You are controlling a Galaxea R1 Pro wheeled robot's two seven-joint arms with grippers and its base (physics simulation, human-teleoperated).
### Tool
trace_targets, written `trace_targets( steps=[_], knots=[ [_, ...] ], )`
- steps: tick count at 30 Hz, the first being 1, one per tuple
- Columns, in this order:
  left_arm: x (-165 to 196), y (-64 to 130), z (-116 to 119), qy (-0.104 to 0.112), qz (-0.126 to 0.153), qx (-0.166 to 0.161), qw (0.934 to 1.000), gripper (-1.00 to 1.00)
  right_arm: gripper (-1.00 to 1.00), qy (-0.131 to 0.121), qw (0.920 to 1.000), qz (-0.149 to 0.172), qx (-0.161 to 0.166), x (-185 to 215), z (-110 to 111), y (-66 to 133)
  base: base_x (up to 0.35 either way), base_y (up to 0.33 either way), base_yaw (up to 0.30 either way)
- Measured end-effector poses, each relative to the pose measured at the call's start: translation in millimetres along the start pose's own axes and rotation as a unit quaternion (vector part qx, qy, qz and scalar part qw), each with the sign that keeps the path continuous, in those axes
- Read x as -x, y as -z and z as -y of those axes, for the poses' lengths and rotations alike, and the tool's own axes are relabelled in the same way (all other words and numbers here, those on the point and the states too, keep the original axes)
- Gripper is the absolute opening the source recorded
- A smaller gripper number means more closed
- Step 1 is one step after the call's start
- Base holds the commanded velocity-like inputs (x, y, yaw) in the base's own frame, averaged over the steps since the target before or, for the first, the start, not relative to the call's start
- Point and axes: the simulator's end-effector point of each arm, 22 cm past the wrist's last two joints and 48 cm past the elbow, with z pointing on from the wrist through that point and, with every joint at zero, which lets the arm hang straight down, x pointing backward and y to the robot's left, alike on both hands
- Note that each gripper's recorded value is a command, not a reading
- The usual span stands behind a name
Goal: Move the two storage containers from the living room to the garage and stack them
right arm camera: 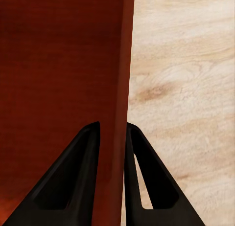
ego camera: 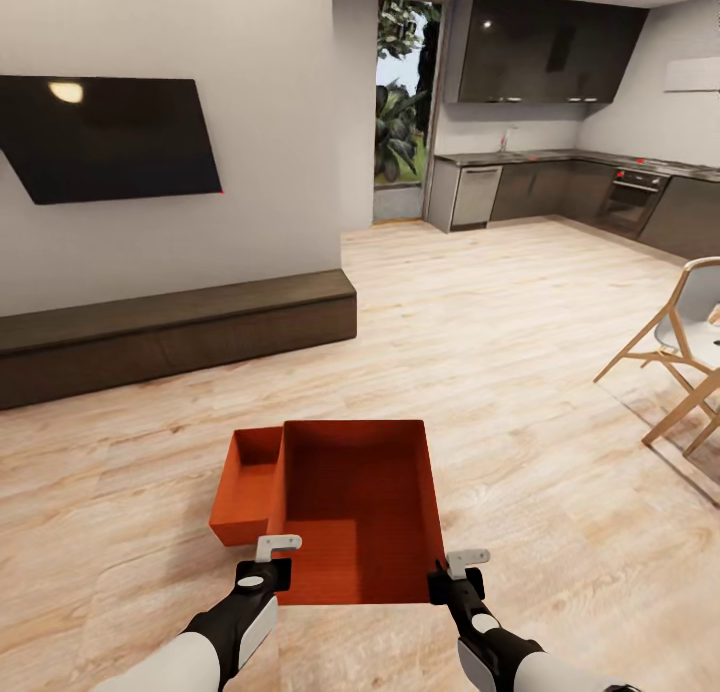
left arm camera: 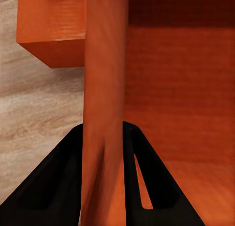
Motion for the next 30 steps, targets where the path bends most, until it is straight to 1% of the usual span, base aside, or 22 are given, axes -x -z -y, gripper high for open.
trace_targets(
  steps=[30],
  knots=[
    [25, 12.2, -1, 0.002, 0.025, 0.0, 0.9997, -1.0, -1.0, 0.0, 0.9997, 0.025, -0.002, 26, 2, 6.7, 0.0, 0.0, 0.0]
  ],
)
